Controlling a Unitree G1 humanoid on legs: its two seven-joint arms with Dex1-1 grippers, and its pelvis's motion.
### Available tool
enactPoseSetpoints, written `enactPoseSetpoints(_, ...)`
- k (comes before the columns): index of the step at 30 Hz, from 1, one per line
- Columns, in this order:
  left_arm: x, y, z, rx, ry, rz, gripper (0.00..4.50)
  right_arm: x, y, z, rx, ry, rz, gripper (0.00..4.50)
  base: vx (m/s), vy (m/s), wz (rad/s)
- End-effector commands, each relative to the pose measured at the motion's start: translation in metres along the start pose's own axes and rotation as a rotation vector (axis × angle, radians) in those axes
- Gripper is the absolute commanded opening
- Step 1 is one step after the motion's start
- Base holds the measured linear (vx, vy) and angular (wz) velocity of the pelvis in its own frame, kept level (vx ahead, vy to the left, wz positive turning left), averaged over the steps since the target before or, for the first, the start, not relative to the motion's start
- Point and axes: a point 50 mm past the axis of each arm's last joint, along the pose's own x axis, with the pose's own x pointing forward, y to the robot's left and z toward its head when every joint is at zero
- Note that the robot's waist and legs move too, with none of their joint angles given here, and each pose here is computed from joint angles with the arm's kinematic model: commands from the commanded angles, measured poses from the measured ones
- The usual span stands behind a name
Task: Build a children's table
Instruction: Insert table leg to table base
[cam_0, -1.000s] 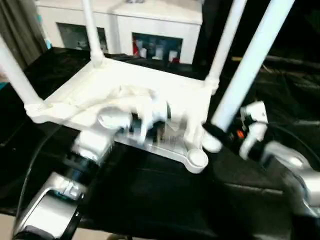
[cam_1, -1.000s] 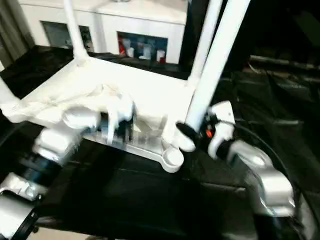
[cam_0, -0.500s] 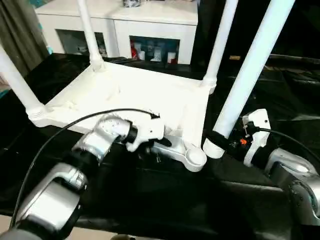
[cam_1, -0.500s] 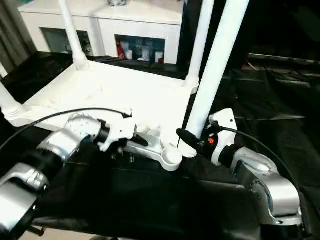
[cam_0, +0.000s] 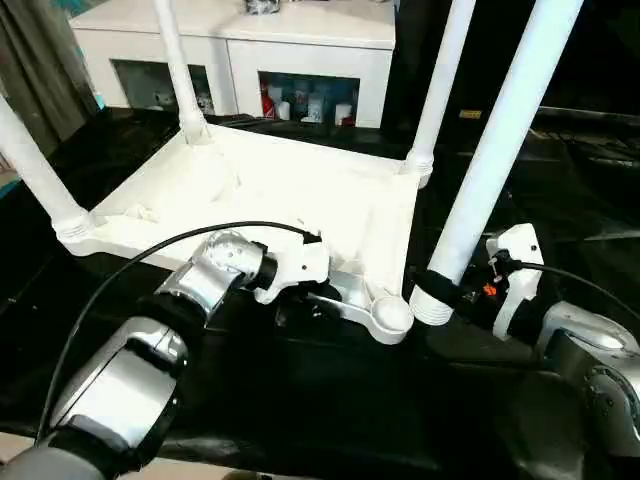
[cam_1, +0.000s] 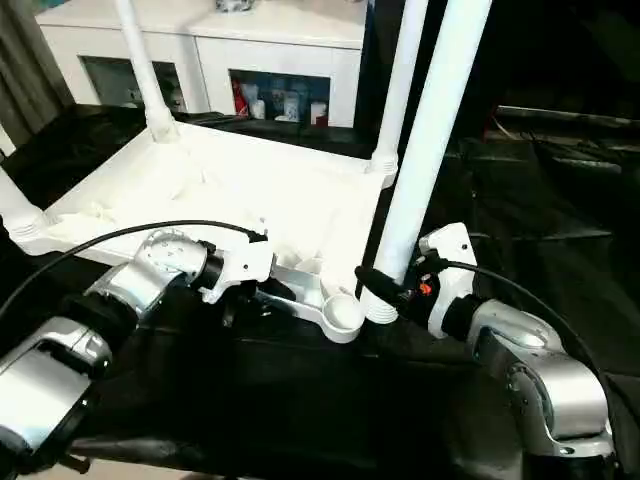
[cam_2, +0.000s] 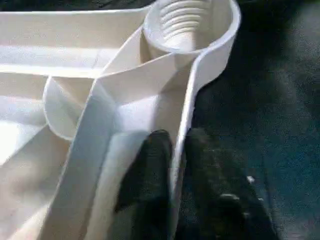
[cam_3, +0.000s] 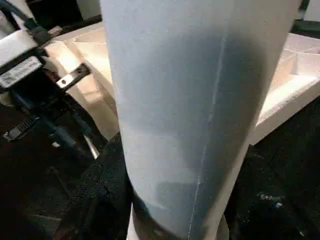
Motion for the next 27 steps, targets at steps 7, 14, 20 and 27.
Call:
enactPoseSetpoints(7, -0.008, 0.000, -0.019, -0.109, 0.138, 0.033, 0.18, 0.001, 0.005, 0.003, -0.014, -0.005, 0.027, 1.93, 0.000, 0.000, 0.00)
enactPoseSetpoints(14, -0.008, -0.005, -0.029, -0.388, 0.116, 0.154, 0.01, 0.010, 0.004, 0.005, 0.031, -0.023, 0.039, 1.92, 0.000, 0.000, 0.00)
enactPoseSetpoints(20, 0.002, -0.014, -0.018, -0.393, 0.063, 0.199, 0.00, 0.018, 0.001, 0.006, 0.039, -0.016, 0.050, 1.91, 0.000, 0.000, 0.00)
enactPoseSetpoints(27, 0.008, -0.030, 0.001, -0.297, -0.048, 0.183, 0.00, 0.024, -0.003, 0.010, 0.028, -0.027, 0.064, 1.91, 0.000, 0.000, 0.00)
